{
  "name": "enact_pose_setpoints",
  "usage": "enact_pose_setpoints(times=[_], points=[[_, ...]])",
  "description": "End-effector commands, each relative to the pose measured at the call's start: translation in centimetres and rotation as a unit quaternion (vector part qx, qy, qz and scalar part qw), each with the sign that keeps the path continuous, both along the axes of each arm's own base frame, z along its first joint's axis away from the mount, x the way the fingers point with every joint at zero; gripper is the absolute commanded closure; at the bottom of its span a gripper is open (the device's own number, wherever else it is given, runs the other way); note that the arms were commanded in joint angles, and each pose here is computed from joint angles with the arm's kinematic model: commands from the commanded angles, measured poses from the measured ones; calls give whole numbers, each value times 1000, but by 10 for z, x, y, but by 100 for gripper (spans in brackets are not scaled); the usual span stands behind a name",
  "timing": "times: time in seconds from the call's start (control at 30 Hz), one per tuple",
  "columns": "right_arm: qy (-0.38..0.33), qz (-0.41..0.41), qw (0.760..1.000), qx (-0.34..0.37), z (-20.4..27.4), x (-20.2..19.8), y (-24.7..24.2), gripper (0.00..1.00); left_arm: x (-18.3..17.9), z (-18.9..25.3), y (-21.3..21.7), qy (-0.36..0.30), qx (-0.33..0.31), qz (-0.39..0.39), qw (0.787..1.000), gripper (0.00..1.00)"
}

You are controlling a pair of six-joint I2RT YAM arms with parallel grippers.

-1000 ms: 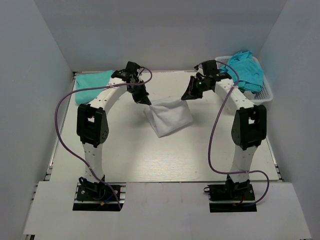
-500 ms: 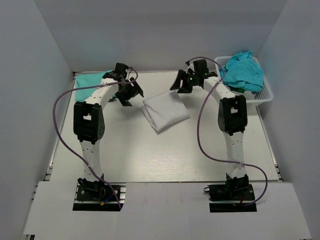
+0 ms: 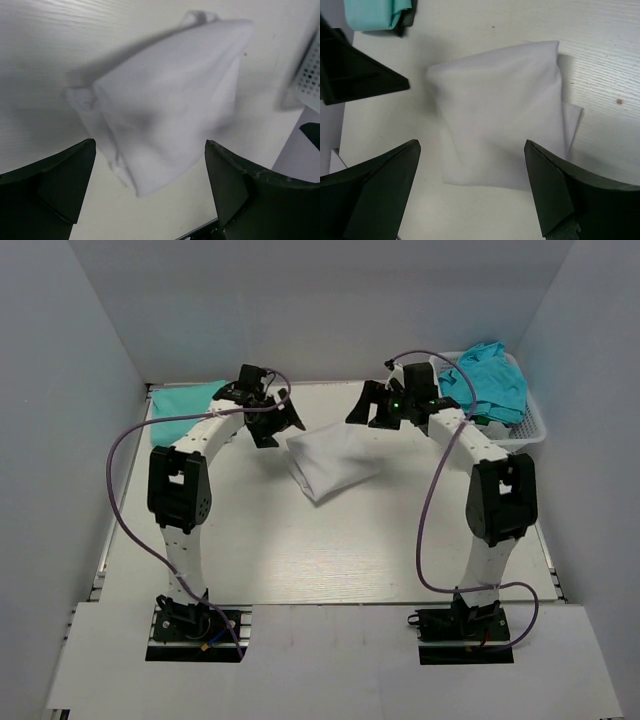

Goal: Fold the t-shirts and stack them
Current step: Fold the long partially folded tshirt into a neat square

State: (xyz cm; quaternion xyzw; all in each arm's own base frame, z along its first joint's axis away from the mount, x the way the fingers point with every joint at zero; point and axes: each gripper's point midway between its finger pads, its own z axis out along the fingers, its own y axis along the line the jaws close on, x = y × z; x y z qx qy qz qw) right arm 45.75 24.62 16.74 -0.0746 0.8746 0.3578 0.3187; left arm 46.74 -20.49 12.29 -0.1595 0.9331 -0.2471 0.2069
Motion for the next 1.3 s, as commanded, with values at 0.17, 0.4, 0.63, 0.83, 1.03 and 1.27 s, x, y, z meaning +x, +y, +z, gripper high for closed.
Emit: enact_pose_setpoints(times=[0.17, 0.4, 0.63, 0.83, 1.03, 1.27], points=[[8, 53, 999, -1, -38, -31, 19, 10, 11, 49, -77, -80, -74, -82, 991, 0], [38, 97, 995, 11, -80, -52, 36, 10, 23, -8, -79, -38, -63, -61, 995, 0], [92, 118, 989, -17, -117, -121, 32, 10, -9, -46, -62, 17, -33, -50, 998, 0], [140, 153, 977, -43, -129, -201, 29, 10, -48, -51, -54, 18, -4, -71, 997, 0], [70, 148, 985, -54, -64, -227, 20, 10, -97, 3, -62, -36, 2, -123, 992, 0], [31, -20, 992, -121, -33, -177, -19, 10, -113, 24, -5, -49, 112, -37, 992, 0]])
